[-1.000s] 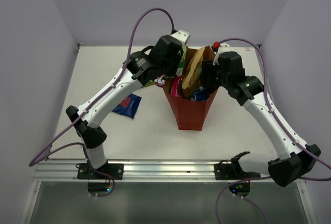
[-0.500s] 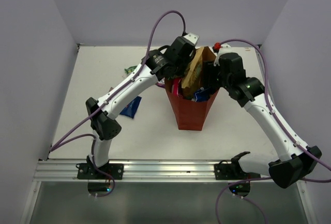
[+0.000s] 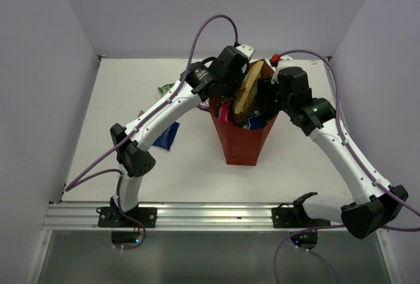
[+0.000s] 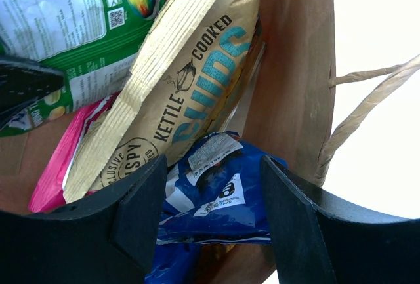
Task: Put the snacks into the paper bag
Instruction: Place the snack in the paper bag.
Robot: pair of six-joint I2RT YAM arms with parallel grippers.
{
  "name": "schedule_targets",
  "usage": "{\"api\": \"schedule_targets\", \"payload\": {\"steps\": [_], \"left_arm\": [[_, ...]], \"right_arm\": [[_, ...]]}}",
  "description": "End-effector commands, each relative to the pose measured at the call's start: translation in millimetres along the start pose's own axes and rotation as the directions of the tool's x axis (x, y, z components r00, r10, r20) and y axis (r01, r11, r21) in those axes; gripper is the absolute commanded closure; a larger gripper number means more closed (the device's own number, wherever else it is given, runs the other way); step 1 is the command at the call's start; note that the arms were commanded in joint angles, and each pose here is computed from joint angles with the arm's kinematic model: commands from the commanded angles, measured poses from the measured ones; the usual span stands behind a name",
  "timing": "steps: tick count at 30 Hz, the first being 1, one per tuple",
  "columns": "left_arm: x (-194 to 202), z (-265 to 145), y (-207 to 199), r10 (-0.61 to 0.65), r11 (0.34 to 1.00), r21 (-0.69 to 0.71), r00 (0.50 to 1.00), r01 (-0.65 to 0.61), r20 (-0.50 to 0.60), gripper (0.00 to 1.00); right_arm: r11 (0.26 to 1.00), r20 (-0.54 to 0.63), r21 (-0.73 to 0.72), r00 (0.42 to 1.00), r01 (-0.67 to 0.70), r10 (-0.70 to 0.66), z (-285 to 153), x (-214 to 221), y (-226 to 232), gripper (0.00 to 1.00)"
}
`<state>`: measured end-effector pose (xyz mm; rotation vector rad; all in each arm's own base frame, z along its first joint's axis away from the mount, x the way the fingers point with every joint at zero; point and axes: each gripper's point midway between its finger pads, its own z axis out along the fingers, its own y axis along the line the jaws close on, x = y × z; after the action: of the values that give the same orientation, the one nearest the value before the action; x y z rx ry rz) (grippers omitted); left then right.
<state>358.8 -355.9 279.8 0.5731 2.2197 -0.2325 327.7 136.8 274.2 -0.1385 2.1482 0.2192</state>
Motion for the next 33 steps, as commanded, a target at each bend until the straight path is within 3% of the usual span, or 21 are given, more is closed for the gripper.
{"api": "schedule_targets", "payload": {"steps": [1, 10, 18, 20, 22, 23, 24, 26, 28, 29, 33], "left_arm": [[-6.9, -21.2, -9.6, -0.019, 0.998, 0.062, 1.0, 0.019, 0.003, 1.0], [-22.1, -45.6, 3.4, -0.032, 0.999, 0.023, 0.998, 0.031, 0.049, 1.0], [-10.2, -19.0, 10.4, 0.036, 0.999, -0.019, 0.999, -0.036, 0.011, 0.96], [-9.4, -11.5, 12.0, 0.045, 0.998, -0.033, 0.999, -0.044, 0.016, 0.89], [-26.8, -13.3, 10.0, 0.027, 0.999, -0.024, 0.995, -0.025, 0.097, 0.84], [-23.4, -15.1, 12.6, 0.032, 0.999, -0.027, 0.993, -0.029, 0.111, 0.73], [-42.2, -15.7, 8.4, 0.008, 1.0, -0.007, 0.98, -0.007, 0.201, 0.69], [-40.2, -12.1, 5.0, -0.003, 1.0, 0.014, 0.973, -0.001, 0.229, 0.51], [-54.7, -24.2, 3.1, -0.038, 0.999, 0.042, 0.957, 0.027, 0.287, 0.42], [-56.1, -30.1, 4.6, -0.055, 0.998, 0.046, 0.953, 0.043, 0.298, 0.32], [-59.0, -46.9, 7.5, -0.106, 0.994, 0.07, 0.935, 0.087, 0.337, 0.23]], "right_arm": [[1.0, 0.051, 0.0, 0.998, -0.022, 0.022, -4.7, -12.7, -0.8, 0.37], [1.0, 0.054, -0.001, 0.998, -0.023, 0.023, -4.6, -13.4, -0.3, 0.37], [1.0, 0.061, -0.017, 0.998, -0.022, 0.023, -4.3, -12.4, 2.0, 0.37], [0.999, 0.073, -0.028, 0.997, -0.028, 0.03, -4.9, -14.1, 3.5, 0.37], [0.999, 0.076, -0.042, 0.997, -0.028, 0.031, -5.9, -13.8, 5.9, 0.37], [0.999, 0.082, -0.044, 0.996, -0.031, 0.035, -5.7, -14.8, 5.9, 0.37], [0.998, 0.083, -0.047, 0.996, -0.032, 0.036, -5.1, -14.6, 6.9, 0.37], [0.998, 0.084, -0.046, 0.996, -0.036, 0.04, -4.1, -14.4, 6.6, 0.37], [0.998, 0.084, -0.048, 0.996, -0.037, 0.041, -4.0, -14.5, 7.3, 0.37], [0.998, 0.086, -0.045, 0.995, -0.039, 0.043, -4.0, -14.2, 6.7, 0.37], [0.999, 0.083, -0.032, 0.996, -0.039, 0.042, -0.2, -11.1, 4.4, 0.37]]}}
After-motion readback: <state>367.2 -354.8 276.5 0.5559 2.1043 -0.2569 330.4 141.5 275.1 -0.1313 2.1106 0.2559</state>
